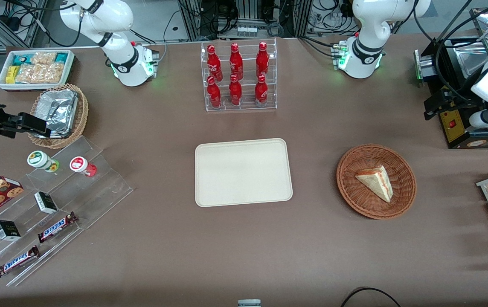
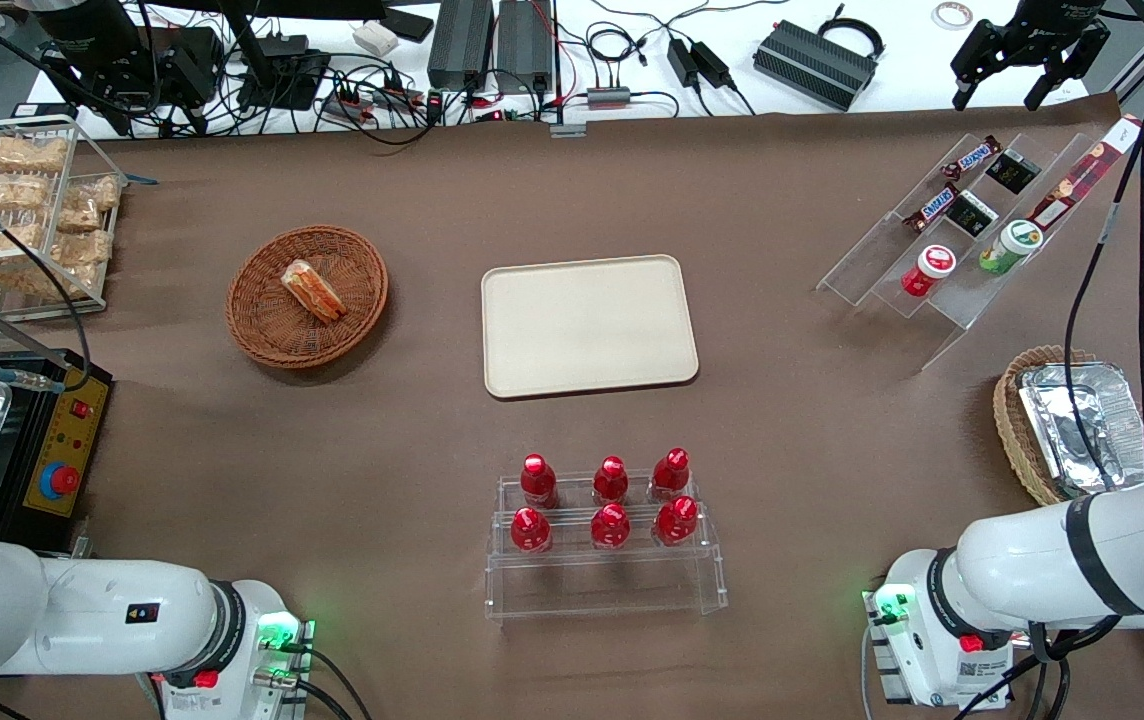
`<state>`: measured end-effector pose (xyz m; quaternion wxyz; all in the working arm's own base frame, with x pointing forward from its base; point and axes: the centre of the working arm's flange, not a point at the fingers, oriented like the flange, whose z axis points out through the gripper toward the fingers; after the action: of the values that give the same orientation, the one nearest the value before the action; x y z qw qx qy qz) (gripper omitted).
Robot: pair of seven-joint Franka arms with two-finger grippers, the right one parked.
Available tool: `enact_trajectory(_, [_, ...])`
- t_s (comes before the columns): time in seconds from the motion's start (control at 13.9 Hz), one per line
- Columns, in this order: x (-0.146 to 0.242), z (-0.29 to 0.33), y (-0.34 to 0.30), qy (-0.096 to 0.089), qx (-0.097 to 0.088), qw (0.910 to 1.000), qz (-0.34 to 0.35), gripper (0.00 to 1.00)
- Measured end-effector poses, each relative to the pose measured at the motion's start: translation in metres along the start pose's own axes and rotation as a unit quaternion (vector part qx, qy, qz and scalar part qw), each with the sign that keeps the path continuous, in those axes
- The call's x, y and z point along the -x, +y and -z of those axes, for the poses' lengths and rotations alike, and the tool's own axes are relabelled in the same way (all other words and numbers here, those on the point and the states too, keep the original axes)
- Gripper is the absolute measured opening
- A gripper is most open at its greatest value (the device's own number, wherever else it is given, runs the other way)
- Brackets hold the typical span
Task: Place sandwich from basket to tray
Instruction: 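Lower the open left gripper over the wrapped sandwich in the basket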
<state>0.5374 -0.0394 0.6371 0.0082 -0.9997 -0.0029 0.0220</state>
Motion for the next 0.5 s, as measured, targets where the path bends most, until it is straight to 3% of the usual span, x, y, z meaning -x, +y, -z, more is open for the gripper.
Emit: enact_trajectory(0.5, [-0.019, -0.035, -0.01, 0.001, 0.001, 1.0, 0.009, 1.0])
